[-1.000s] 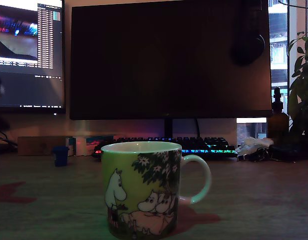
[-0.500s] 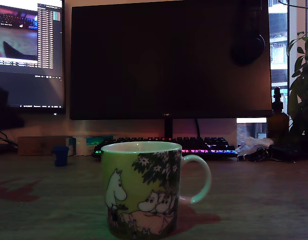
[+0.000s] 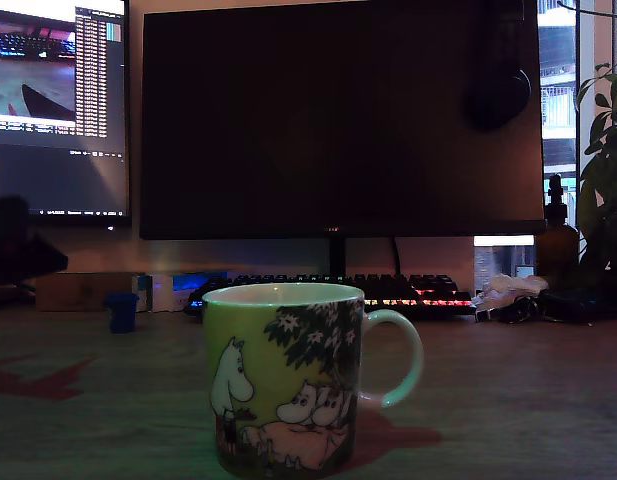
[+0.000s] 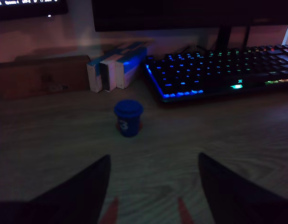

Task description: Pick up the coffee capsules on the table and drop them inside the coffee cup

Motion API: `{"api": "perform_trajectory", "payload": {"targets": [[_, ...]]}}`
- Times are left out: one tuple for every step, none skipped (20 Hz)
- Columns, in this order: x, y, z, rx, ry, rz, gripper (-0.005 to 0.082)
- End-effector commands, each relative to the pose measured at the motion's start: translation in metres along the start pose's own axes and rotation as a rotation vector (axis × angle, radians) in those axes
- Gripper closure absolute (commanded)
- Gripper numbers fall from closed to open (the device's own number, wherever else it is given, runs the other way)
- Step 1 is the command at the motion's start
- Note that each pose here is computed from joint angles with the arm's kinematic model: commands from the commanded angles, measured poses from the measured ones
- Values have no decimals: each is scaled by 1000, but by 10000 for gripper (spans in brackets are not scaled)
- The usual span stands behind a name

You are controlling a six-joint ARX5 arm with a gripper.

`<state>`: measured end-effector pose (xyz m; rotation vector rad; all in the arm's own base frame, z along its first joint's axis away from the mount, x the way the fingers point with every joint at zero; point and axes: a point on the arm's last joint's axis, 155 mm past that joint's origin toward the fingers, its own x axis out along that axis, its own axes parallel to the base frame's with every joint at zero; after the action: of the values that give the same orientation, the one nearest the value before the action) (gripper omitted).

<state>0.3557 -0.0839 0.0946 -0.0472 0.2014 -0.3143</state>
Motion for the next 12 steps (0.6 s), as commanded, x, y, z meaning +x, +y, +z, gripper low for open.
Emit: {"api": "perform_trajectory", "payload": {"targets": [[1,2,-10,5,16,8,221],[2,2,-14,4,23,11,221],[3,4,-18,3,29,20,221],[4,5,-19,4,25,20,221],[5,5,-19,4,21,20,221],[7,5,-20,5,20,20,220],[9,6,-19,5,16,19,221],[12,6,-18,6,12,19,221],[15,6,-18,6,10,19,221],[19,7,-17,7,8,19,221],[24,8,-17,7,7,19,221],[29,9,-16,7,5,19,221]]}}
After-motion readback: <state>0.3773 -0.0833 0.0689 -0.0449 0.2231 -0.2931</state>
